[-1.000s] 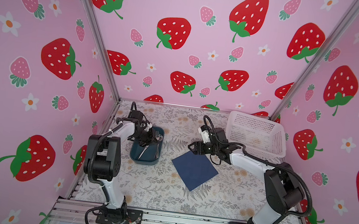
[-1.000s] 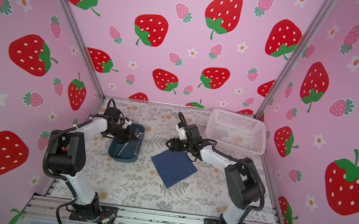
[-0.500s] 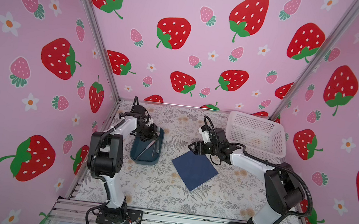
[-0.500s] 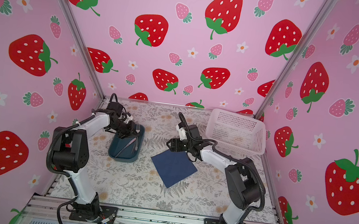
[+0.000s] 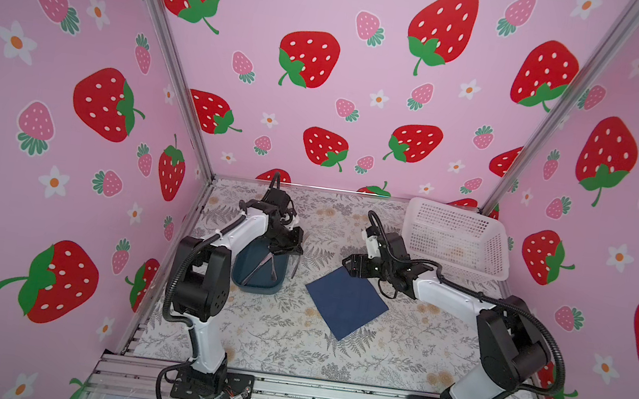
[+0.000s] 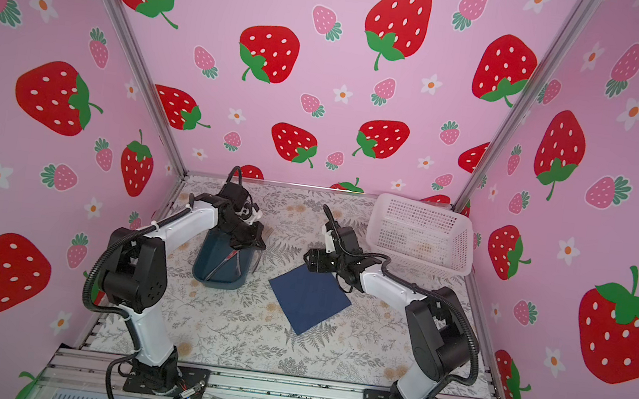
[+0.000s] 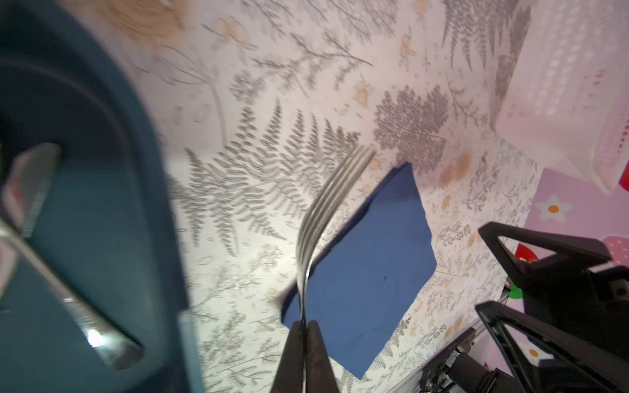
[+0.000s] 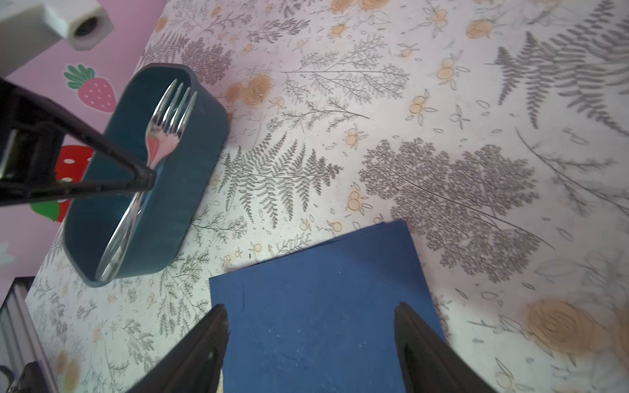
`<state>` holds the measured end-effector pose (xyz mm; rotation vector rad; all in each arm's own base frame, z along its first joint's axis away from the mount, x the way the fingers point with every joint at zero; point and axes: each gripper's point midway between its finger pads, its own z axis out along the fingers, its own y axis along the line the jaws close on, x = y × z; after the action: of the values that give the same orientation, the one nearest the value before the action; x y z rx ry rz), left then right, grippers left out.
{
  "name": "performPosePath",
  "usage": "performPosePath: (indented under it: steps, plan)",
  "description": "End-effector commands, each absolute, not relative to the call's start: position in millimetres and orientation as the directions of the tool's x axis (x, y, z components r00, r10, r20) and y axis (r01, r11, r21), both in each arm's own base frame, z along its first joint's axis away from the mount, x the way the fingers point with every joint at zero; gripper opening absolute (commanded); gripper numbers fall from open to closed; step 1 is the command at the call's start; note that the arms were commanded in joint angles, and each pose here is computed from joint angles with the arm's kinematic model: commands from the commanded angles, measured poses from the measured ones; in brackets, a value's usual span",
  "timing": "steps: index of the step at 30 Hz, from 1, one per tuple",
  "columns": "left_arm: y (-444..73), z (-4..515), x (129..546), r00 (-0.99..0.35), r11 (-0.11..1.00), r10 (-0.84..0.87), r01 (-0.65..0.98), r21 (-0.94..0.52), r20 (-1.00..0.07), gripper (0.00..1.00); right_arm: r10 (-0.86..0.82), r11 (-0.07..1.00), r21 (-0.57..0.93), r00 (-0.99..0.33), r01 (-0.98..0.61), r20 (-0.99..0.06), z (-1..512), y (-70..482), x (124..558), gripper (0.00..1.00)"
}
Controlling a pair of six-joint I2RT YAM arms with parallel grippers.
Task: Place the utensils on the paper napkin and roll it up
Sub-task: 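Lift the silver fork out of the tray with the left gripper, then carry the fork over the napkin and lower it with the left gripper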
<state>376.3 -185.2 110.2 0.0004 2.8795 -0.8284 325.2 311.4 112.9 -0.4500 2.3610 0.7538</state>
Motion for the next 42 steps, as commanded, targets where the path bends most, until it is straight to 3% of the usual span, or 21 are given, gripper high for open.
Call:
performPosePath:
  steps: [1,7,14,25,42]
  plan:
    - [-227.3,117.3,359.7,-0.992,0.823,-0.013,0.06,-0.565,-0.124,0.0,-0.018,0.84,0.388,-0.736,-0.378,-0.677,125.6,284.4,333.7,0.8]
    - [-300.1,98.6,342.0,-0.998,0.8,0.02,0.053,-0.598,-0.062,0.0,0.098,0.898,0.38,-0.739,-0.223,-0.667,118.4,239.5,328.8,0.82]
    - [-337.2,68.9,327.7,-1.0,0.825,-0.014,-0.013,-0.565,0.003,0.0,0.205,0.897,0.425,-0.739,-0.119,-0.641,108.8,200.5,311.6,0.81]
    - [-356.2,60.8,335.0,-0.994,0.813,-0.11,-0.097,-0.574,0.012,0.0,0.175,0.883,0.451,-0.797,-0.134,-0.578,86.0,202.5,296.4,0.8]
    - [-385.6,45.4,332.5,-0.99,0.745,-0.124,-0.138,-0.653,0.067,0.0,0.149,0.865,0.471,-0.808,-0.172,-0.57,80.6,207.7,290.8,0.8]
